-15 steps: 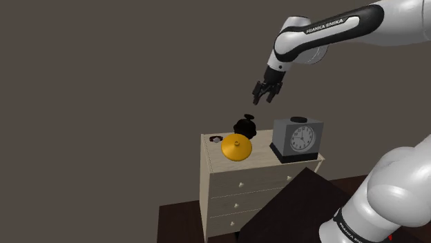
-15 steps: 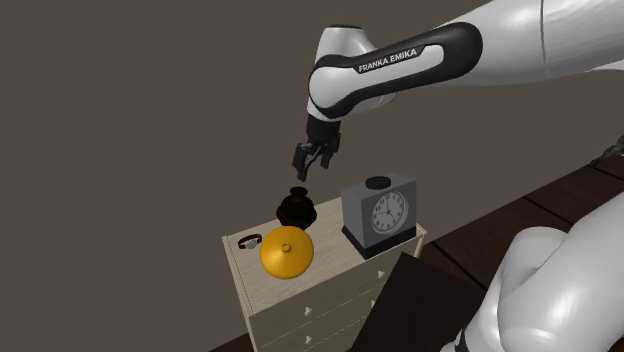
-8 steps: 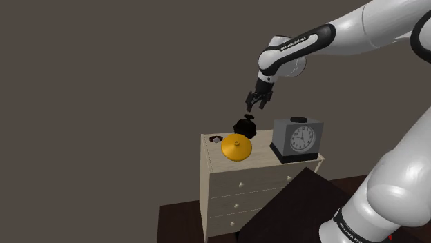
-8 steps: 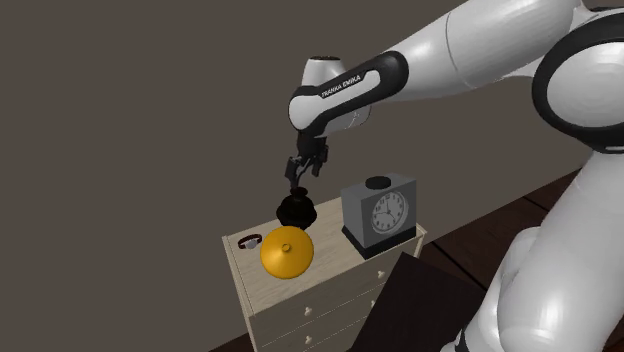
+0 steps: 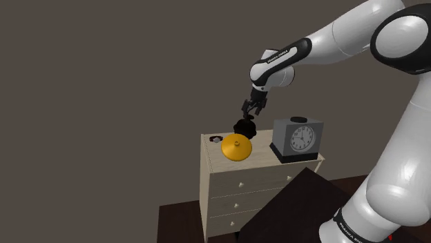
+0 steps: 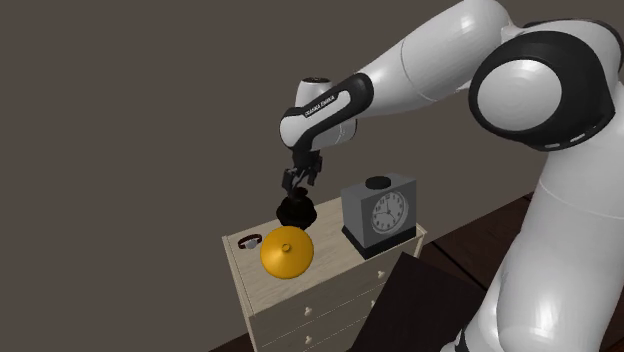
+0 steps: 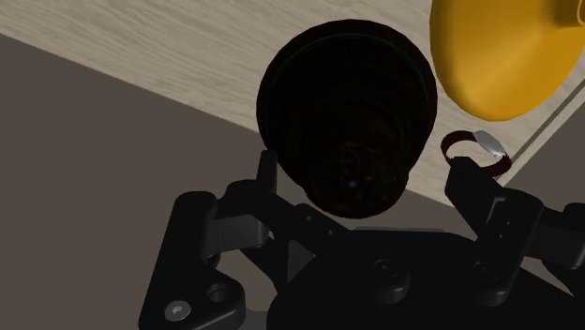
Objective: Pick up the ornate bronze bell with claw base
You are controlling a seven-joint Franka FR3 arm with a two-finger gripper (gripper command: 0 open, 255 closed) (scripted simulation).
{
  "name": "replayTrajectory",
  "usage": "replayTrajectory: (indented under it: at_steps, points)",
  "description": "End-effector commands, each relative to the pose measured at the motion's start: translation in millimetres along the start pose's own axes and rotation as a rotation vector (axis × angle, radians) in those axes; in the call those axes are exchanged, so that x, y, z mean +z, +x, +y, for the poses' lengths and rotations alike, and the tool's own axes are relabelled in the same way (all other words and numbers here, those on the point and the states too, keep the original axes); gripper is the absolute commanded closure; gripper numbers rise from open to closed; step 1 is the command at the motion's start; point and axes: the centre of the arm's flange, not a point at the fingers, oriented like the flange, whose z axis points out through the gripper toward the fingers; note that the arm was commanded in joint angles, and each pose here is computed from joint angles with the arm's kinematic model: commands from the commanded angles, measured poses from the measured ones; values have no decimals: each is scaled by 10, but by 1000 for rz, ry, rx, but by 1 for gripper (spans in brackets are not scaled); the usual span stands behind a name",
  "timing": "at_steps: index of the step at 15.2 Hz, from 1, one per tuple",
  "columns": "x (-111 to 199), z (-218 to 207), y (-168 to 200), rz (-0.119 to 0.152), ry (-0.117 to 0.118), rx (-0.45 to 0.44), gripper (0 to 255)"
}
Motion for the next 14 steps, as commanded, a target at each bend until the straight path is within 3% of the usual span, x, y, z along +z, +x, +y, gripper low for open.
replayTrajectory:
  at_steps: [1, 4, 5, 14]
  points:
    - [105, 11, -8, 0, 0, 0, 0]
    - [188, 18, -16, 0, 0, 0, 0]
    - [189, 18, -17, 0, 0, 0, 255]
    - [188, 18, -16, 0, 0, 0, 255]
